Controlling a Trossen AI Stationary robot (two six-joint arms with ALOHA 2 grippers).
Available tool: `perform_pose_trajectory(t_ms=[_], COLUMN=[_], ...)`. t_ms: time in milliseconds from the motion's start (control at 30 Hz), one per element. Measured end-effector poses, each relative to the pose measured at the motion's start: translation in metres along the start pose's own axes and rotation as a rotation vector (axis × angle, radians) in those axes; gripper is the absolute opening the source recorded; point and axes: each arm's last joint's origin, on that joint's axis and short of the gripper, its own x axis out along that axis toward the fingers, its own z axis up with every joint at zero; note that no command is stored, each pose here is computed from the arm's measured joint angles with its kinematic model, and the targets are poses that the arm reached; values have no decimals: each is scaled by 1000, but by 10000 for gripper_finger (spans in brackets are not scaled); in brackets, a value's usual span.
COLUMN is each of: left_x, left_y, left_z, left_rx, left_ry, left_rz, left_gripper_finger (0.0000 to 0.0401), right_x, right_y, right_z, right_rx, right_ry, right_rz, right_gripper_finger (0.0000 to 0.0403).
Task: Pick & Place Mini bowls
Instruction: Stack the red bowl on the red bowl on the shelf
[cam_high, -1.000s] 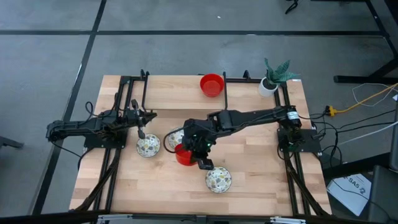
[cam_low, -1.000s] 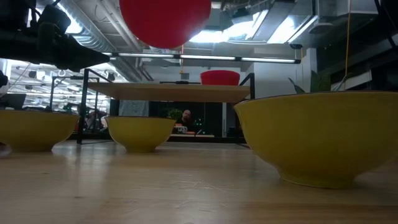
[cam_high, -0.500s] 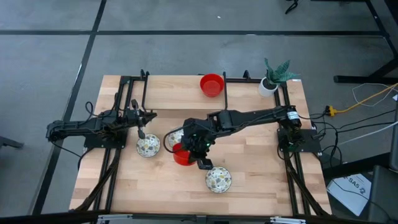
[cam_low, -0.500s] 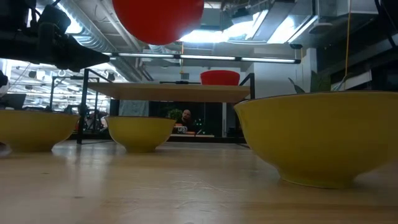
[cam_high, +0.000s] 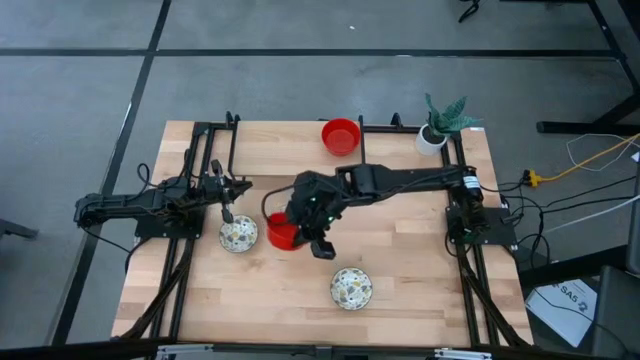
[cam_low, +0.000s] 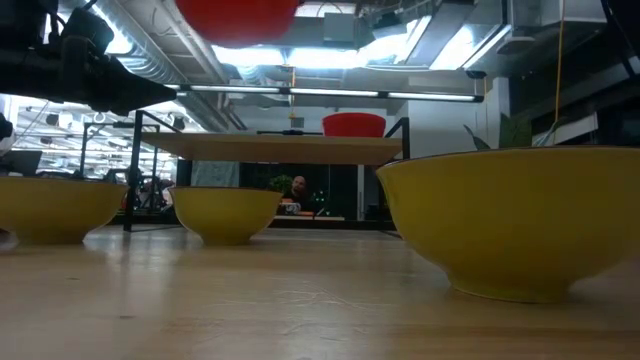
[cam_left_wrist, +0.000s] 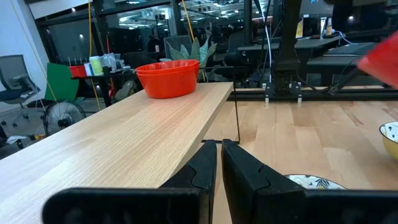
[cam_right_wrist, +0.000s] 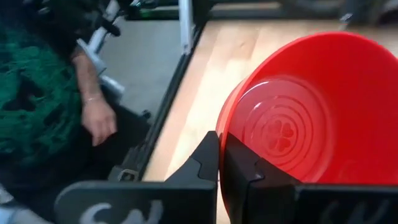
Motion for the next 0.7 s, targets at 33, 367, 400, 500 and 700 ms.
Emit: perform_pose_trajectory(t_ms=[33,367,400,500,700], left_x=[0,0,0,0,0], left_y=[0,0,0,0,0], left_z=[0,0,0,0,0], left_rx=[0,0,0,0,0], left_ry=[0,0,0,0,1], left_rz=[0,0,0,0,0], left_gripper_finger=[20,20,19,20,20], right_x=[-4,-40,-43,-48,-51], right_y=[0,2,1,-1,-9], right_z=[3,31,33,35,35], right_rx=[-11,-133,-146,-175,-227], right_ry=[-13,-157,-164,-171,-142], right_rz=[-19,-211,-237,-319,-492], right_gripper_finger=[7,7,7,7,7])
